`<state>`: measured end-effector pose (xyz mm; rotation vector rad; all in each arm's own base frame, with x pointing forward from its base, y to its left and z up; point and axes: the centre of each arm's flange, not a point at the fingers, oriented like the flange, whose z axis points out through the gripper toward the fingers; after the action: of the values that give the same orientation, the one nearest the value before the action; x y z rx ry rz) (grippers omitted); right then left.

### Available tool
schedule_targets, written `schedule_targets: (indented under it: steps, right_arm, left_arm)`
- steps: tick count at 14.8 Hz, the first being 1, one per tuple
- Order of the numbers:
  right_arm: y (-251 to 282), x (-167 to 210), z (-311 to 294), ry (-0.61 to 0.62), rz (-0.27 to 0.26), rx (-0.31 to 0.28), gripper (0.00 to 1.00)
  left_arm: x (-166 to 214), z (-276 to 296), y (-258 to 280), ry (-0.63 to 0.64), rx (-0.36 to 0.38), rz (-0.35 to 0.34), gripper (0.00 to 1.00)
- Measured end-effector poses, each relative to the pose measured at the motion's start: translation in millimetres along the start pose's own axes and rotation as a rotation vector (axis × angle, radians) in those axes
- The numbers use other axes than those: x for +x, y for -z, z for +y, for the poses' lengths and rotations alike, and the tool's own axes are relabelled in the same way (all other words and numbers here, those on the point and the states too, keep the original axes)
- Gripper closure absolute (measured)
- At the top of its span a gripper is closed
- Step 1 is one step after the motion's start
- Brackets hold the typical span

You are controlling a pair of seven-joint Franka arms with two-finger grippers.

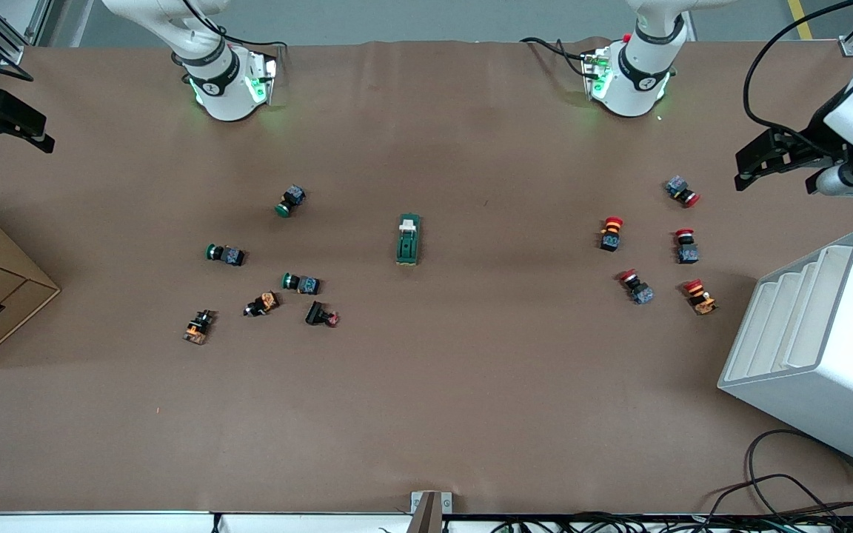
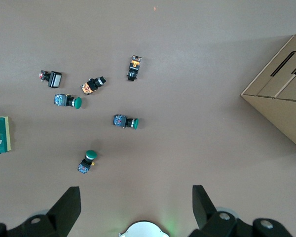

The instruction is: Close load switch with both arms

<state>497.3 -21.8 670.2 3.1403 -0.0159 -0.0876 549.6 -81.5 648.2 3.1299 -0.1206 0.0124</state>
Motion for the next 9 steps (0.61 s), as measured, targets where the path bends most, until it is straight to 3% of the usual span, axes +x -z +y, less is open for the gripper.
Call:
schedule_targets:
  steps: [4,9]
  right_arm:
    - [0,0,1,-0.003,0.000,0.000,0.00]
    - [0,0,2,-0.004,0.000,-0.003,0.00]
  left_arm:
    - [22,69,-32,-0.041,-0.028,0.052,0.00]
    - [10,211,-117,0.132,-0.098,0.105,0.00]
